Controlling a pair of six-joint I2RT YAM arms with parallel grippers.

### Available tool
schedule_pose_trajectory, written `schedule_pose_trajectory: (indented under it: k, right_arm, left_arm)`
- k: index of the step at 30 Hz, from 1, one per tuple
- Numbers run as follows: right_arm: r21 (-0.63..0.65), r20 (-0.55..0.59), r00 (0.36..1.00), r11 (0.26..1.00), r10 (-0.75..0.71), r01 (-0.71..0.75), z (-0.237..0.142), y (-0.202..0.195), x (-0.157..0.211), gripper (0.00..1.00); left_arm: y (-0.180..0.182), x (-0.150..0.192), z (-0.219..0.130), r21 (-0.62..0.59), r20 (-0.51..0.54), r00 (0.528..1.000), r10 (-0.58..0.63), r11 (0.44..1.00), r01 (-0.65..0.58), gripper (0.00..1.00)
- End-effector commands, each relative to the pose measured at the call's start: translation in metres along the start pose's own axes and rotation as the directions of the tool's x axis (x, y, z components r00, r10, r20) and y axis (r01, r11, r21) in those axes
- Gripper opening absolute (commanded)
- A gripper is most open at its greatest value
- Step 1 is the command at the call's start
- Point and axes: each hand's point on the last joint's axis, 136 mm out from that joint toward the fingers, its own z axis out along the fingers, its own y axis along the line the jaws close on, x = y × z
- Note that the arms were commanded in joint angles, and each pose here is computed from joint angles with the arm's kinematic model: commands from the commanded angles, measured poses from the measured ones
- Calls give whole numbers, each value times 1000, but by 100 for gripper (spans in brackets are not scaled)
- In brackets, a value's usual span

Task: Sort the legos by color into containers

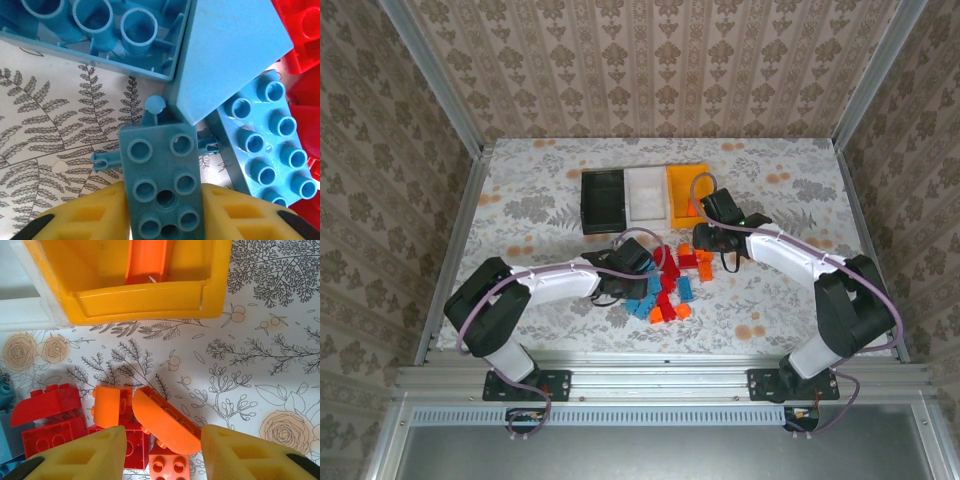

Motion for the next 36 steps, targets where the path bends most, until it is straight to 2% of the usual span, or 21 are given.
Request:
schedule_pose_trajectory:
  k: [1,10,15,18,22,29,36]
  right_arm:
    - [5,17,1000,1000,1,-1,-8,-3,-2,45]
    - [-1,29,1000,1000,5,-5,-12,-2,-5,45]
    - [-7,39,999,1000,6,-6,-16,-1,-7,45]
    - [-4,43,999,1000,6,-6,-17,-2,-7,45]
    - [-9,44,999,1000,14,-14,-17,-2,-7,45]
    - [-65,13,999,997,35,-34,-17,6,5,46]
    - [-98,-26,999,994,43,-46,-17,12,22,48]
  left_arm:
    - [19,10,-2,-73,-24,1000,19,997,-21,34]
    - [23,-8,-44,-100,50,996,79,992,-74,30]
    - [21,-21,-80,-87,111,988,107,991,-98,30]
    - [29,-35,-102,-109,153,983,104,990,-88,30]
    - [46,-66,-114,-135,198,977,73,990,-47,30]
    - [73,-137,-98,-118,242,970,-27,991,57,30]
    - [75,-205,-71,-135,212,977,-22,989,52,28]
